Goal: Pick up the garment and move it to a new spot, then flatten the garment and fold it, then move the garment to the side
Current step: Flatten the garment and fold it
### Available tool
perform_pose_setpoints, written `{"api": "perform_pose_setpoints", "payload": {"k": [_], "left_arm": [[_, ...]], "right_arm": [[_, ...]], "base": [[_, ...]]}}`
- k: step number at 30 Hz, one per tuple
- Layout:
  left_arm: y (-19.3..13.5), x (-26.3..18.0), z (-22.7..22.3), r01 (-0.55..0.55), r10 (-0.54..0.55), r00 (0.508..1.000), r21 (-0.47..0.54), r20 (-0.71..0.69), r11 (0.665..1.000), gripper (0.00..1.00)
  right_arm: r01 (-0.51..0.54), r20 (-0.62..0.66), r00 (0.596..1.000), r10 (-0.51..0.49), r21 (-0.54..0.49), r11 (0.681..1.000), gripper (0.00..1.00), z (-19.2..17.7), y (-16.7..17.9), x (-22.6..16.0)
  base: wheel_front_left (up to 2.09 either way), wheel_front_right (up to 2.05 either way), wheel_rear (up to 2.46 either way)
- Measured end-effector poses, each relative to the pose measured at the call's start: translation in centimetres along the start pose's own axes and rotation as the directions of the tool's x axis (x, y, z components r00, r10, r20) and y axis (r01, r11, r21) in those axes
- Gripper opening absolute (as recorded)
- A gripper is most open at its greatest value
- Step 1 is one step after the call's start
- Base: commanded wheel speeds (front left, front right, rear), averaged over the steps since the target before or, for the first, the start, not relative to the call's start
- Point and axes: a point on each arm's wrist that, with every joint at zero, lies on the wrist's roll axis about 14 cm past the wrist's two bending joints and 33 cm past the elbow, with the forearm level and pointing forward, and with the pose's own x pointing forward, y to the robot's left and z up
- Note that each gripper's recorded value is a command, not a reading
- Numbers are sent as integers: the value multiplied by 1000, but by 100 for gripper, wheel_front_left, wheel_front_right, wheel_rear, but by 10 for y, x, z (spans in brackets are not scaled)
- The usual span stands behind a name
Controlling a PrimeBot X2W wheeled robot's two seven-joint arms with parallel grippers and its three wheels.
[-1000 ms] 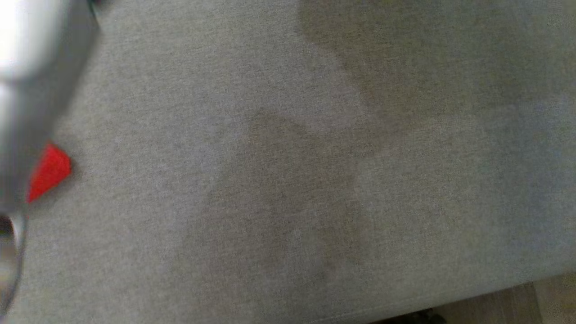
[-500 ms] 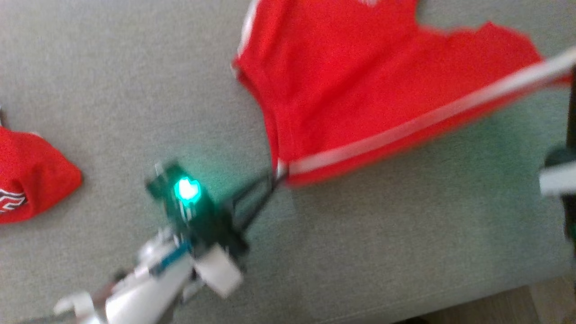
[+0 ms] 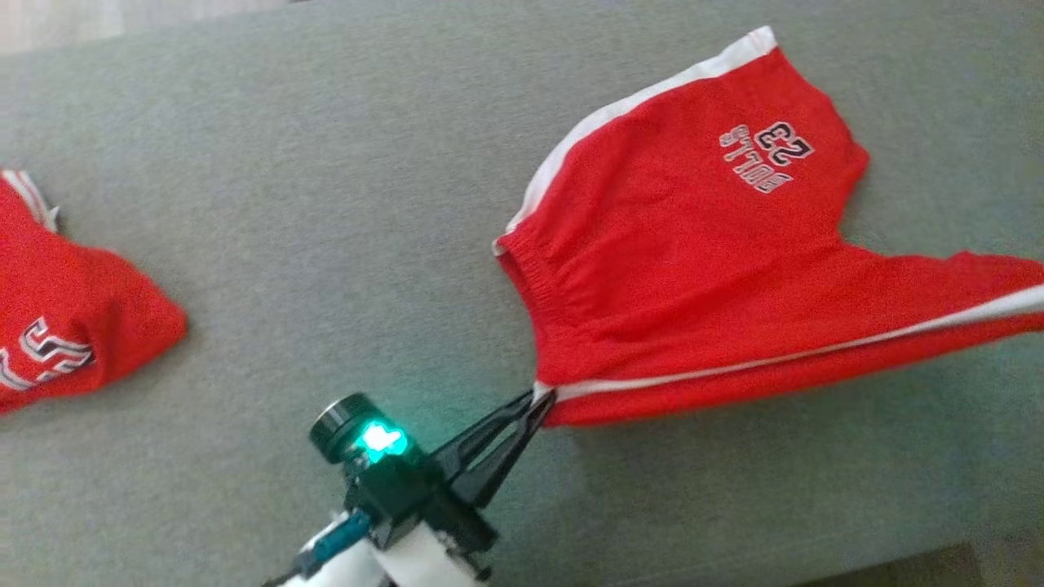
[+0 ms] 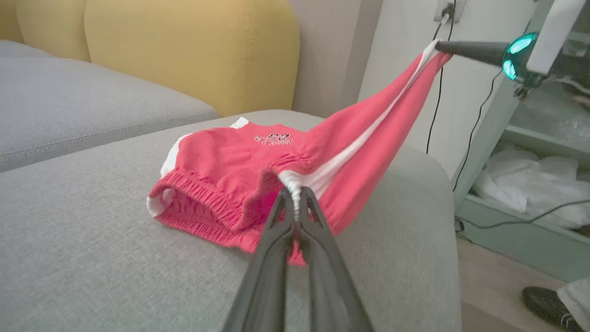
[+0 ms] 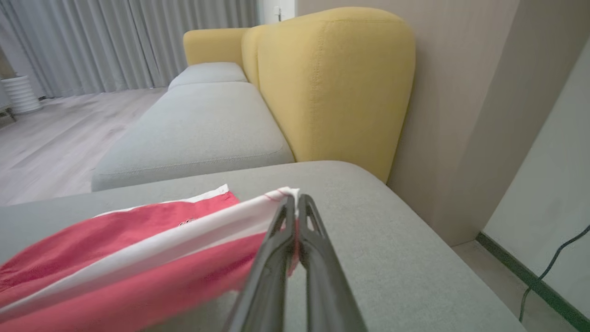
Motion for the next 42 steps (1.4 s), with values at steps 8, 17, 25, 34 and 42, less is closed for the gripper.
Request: {"api": "perform_pose_setpoints", "payload": {"k": [8, 17, 25, 34, 42], "left_arm": [[32, 30, 39, -55, 64, 992, -86, 112, 995, 0], [73, 42, 26, -97, 102, 993, -84, 52, 992, 0], [102, 54, 19, -129, 133, 990, -105, 34, 986, 0], [122, 55, 6, -175, 177, 984, -144, -1, 974, 23], [139, 46, 28, -258, 268, 961, -133, 63, 957, 100]], "right_arm": [[-54, -32, 998, 52, -63, 997, 0, 3, 15, 80], [-181, -130, 977, 169, -88, 979, 0, -16, 62, 148], [-237, -207, 957, 201, -166, 957, 0, -37, 84, 201], [-283, -247, 939, 238, -165, 945, 100, -62, 108, 229], [-289, -170, 945, 278, -44, 956, 100, -57, 119, 225]], "base": [[0, 0, 0], [0, 0, 0], [0, 0, 0], [0, 0, 0], [0, 0, 0]]}}
